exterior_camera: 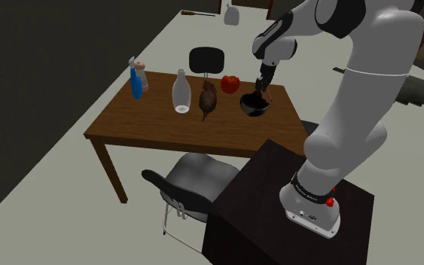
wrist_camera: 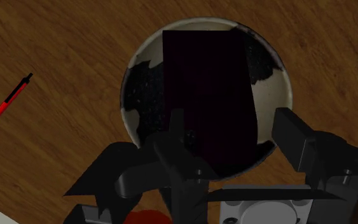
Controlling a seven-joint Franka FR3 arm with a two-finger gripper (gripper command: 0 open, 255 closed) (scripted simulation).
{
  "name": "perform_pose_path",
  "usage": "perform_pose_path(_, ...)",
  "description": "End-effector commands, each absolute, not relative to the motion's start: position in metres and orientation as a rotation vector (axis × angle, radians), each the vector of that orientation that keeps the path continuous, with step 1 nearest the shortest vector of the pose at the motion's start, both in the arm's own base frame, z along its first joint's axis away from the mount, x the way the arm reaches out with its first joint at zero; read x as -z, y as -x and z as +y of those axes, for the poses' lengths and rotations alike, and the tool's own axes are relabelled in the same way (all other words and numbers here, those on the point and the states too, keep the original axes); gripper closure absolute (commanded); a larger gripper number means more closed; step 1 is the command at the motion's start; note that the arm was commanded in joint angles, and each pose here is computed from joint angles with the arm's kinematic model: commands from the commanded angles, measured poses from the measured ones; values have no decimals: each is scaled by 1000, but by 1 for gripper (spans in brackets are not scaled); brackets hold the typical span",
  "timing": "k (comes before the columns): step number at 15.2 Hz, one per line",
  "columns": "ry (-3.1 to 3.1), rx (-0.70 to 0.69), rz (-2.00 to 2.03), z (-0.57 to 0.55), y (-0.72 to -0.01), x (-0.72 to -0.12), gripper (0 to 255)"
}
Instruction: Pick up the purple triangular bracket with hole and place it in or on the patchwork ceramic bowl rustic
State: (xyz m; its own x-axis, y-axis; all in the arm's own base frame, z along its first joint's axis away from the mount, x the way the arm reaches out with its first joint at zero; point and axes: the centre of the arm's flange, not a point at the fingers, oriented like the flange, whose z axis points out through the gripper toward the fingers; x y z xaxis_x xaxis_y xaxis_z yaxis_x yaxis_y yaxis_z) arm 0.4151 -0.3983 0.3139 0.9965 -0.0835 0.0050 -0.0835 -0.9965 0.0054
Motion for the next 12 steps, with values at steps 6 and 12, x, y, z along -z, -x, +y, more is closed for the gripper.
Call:
perform_pose_path(6,-3133,-8,-131,-398,-415,-327,0)
perform_pose_path(12,-3133,-8,-131,-398,-415,-364,0)
